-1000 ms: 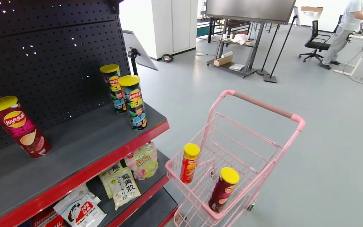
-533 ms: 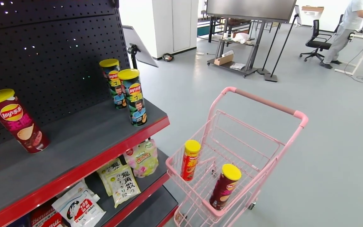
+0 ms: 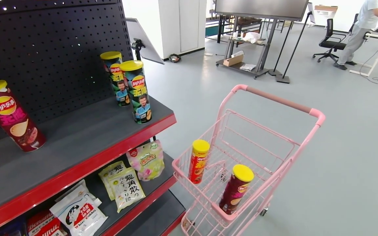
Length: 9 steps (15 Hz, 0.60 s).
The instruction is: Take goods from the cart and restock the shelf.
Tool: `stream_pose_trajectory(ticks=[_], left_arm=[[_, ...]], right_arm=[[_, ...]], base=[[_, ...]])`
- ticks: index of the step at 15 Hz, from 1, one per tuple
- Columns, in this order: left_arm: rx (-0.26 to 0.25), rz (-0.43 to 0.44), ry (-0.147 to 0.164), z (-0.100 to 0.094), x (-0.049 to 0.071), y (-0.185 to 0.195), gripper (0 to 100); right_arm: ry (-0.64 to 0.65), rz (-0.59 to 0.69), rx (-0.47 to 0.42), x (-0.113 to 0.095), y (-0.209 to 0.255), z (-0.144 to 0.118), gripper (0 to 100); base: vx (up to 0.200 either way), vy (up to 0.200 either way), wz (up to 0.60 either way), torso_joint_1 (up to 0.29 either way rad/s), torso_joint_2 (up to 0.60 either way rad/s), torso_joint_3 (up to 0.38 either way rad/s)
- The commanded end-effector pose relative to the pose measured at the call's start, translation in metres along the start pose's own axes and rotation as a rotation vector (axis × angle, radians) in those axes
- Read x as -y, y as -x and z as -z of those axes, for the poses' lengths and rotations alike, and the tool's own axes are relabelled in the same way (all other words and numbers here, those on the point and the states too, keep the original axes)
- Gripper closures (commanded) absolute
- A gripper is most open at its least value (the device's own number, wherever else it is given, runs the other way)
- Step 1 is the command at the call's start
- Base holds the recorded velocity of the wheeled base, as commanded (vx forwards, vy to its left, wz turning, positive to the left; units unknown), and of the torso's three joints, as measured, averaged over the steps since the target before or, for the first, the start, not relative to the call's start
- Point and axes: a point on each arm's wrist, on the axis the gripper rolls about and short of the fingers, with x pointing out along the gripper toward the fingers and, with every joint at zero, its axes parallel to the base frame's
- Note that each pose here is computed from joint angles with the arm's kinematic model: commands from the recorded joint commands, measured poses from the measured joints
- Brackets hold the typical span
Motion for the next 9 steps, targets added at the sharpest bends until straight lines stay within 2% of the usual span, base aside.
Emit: stream_pose_trajectory(ticks=[1, 9], left_arm=[[-0.001, 0.000, 0.001, 0.0000, 0.0000, -0.0001, 0], [-0.001, 0.000, 0.001, 0.0000, 0.0000, -0.0001, 0]], right_arm=[[0.000, -0.001, 0.000, 0.0000, 0.0000, 0.0001, 0], [0.000, -0.001, 0.000, 0.0000, 0.0000, 0.0001, 0]], base=[[0.000, 0.000, 0.00, -0.134, 0.35, 0.207], [0.000, 0.000, 0.00, -0.147, 0.38, 0.224]])
